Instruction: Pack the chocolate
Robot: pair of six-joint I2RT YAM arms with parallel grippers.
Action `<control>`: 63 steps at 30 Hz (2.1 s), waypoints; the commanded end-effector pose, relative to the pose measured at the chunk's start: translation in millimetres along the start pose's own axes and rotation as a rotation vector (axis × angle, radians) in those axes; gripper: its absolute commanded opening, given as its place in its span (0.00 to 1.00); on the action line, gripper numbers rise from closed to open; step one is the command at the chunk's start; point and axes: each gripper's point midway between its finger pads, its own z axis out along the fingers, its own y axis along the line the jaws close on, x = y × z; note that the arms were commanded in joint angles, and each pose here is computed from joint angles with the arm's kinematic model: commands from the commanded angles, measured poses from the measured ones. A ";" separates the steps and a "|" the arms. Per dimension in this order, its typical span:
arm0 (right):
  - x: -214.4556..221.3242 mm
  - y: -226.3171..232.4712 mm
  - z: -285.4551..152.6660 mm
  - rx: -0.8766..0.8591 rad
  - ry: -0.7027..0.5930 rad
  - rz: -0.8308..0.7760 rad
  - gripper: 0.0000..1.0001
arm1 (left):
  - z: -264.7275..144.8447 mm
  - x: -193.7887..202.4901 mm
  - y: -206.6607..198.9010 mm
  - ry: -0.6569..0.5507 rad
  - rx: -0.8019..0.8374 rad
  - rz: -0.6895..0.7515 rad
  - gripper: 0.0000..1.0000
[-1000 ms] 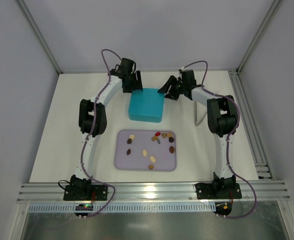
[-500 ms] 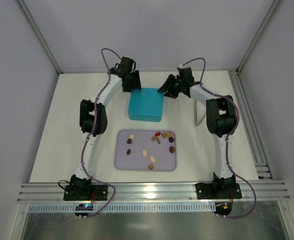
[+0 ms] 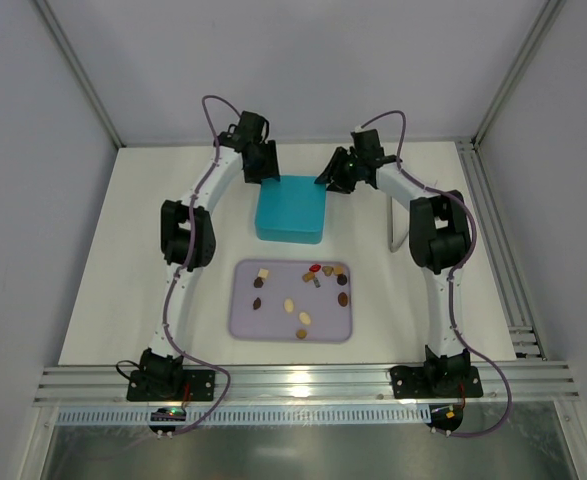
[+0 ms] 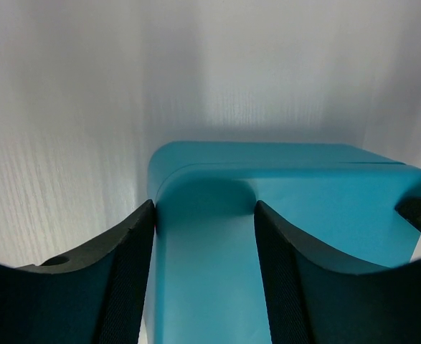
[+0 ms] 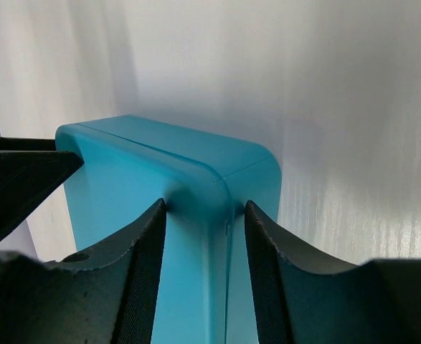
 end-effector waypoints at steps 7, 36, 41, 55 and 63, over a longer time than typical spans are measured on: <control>110.4 -31.8 20.4 0.167 0.268 -0.009 0.11 | 36.2 133.2 48.8 0.443 -0.151 0.052 0.53; 95.0 -8.2 -35.4 0.100 0.163 -0.098 0.49 | -11.4 142.7 25.6 0.458 -0.089 0.149 0.77; 73.8 -2.8 -36.9 0.124 0.116 -0.139 0.51 | -21.6 109.7 28.7 0.363 -0.080 0.124 0.81; 37.1 -0.7 -29.5 0.116 0.037 -0.165 0.58 | -38.3 50.9 47.4 0.155 -0.065 0.040 0.85; 26.4 -8.8 -13.7 0.180 0.058 -0.189 0.58 | -18.2 49.0 55.8 0.174 -0.098 -0.011 0.79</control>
